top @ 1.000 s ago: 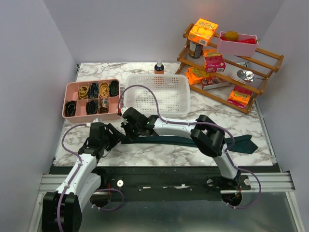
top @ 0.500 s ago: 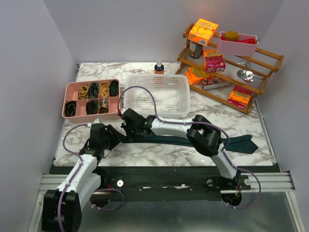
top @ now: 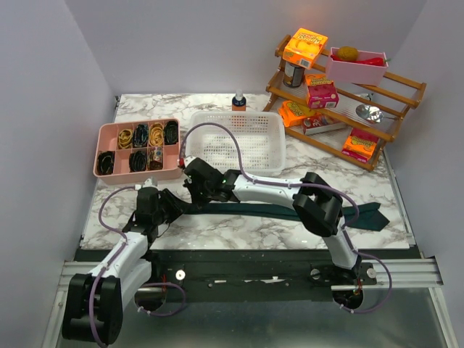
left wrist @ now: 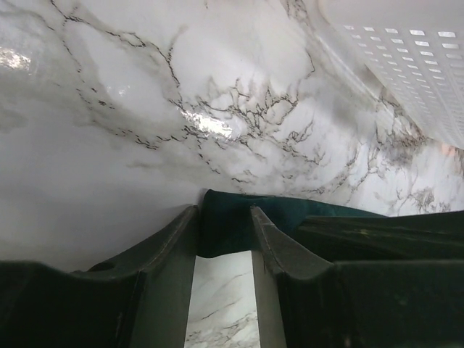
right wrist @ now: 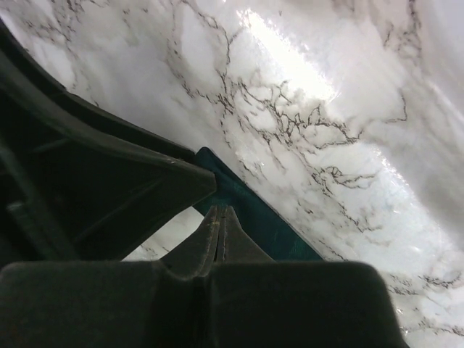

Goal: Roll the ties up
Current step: Roll the tie at the center of the board.

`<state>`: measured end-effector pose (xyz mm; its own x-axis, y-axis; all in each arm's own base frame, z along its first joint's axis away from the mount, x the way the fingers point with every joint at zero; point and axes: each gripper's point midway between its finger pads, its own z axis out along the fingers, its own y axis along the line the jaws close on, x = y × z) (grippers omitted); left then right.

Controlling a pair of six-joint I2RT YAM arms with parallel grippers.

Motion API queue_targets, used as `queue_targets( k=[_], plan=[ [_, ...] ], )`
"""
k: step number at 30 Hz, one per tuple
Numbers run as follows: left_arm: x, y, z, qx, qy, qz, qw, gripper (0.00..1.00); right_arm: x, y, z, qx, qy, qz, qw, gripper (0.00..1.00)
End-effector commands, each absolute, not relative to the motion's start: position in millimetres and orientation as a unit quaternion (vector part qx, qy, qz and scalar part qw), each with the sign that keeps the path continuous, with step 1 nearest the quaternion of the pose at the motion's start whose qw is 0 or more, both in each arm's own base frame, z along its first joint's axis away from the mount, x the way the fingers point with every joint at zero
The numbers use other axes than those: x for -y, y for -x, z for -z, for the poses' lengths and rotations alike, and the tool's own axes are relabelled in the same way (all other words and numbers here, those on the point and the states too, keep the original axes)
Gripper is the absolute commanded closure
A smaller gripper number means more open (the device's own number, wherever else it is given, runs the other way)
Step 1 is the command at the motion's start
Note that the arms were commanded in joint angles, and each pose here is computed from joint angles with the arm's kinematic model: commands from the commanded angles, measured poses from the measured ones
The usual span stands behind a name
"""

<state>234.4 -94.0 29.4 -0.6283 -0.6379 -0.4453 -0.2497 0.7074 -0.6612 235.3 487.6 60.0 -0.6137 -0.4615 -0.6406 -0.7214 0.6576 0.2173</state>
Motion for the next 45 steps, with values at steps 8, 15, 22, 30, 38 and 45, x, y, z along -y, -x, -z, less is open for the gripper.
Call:
queue_targets(
  k=[8, 15, 22, 30, 38, 45],
  plan=[
    [94, -226, -15, -0.865, 0.257, 0.278, 0.328, 0.59, -477, -228, -34, -0.879, 0.344, -0.210, 0.255, 0.99],
    [94, -224, -17, -0.864, 0.255, 0.280, 0.331, 0.59, -469, -231, -5, -0.892, 0.346, -0.170, 0.236, 0.99],
    [100, -226, -20, -0.861, 0.244, 0.297, 0.333, 0.58, -469, -230, -1, -0.897, 0.341, -0.166, 0.228, 0.99],
    [99, -232, -27, -0.856, 0.243, 0.296, 0.347, 0.73, -468, -230, -6, -0.895, 0.340, -0.173, 0.230, 0.99],
    [97, -235, -40, -0.861, 0.226, 0.285, 0.356, 1.00, -463, -233, -14, -0.896, 0.327, -0.185, 0.236, 0.99],
    [92, -235, -56, -0.864, 0.215, 0.266, 0.369, 1.00, -461, -235, -23, -0.893, 0.321, -0.196, 0.245, 0.99]
  ],
)
